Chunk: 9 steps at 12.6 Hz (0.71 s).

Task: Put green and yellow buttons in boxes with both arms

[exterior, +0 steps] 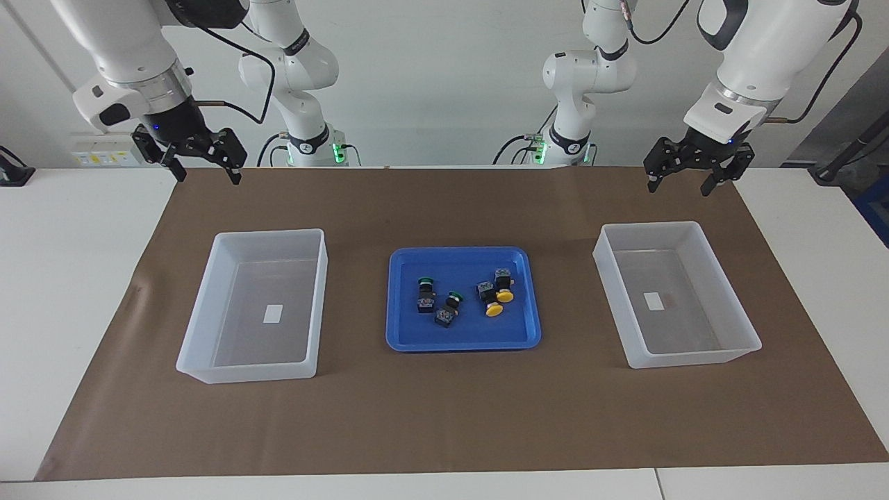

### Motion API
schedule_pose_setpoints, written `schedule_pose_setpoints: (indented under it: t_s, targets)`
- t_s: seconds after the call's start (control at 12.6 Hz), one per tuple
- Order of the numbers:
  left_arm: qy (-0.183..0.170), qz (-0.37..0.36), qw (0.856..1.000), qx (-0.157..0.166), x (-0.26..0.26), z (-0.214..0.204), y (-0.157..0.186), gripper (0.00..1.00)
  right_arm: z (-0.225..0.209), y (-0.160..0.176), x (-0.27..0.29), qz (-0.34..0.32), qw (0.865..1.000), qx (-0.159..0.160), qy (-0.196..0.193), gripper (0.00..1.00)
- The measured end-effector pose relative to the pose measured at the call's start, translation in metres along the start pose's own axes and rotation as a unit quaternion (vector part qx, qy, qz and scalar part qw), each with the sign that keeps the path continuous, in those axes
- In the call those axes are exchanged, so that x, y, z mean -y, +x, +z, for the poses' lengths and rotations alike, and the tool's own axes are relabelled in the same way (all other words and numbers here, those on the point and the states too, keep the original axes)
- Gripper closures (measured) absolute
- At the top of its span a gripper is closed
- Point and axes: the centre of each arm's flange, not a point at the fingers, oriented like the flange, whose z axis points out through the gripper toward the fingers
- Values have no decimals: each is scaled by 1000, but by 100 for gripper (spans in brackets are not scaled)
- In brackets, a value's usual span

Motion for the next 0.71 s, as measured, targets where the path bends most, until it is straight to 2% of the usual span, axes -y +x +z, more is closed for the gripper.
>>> schedule_pose_setpoints:
  t_s: [0.71]
  targets:
    - [0,0,1000,0,0,0,0,0,0,-1,5,-5,1000,0,0,0]
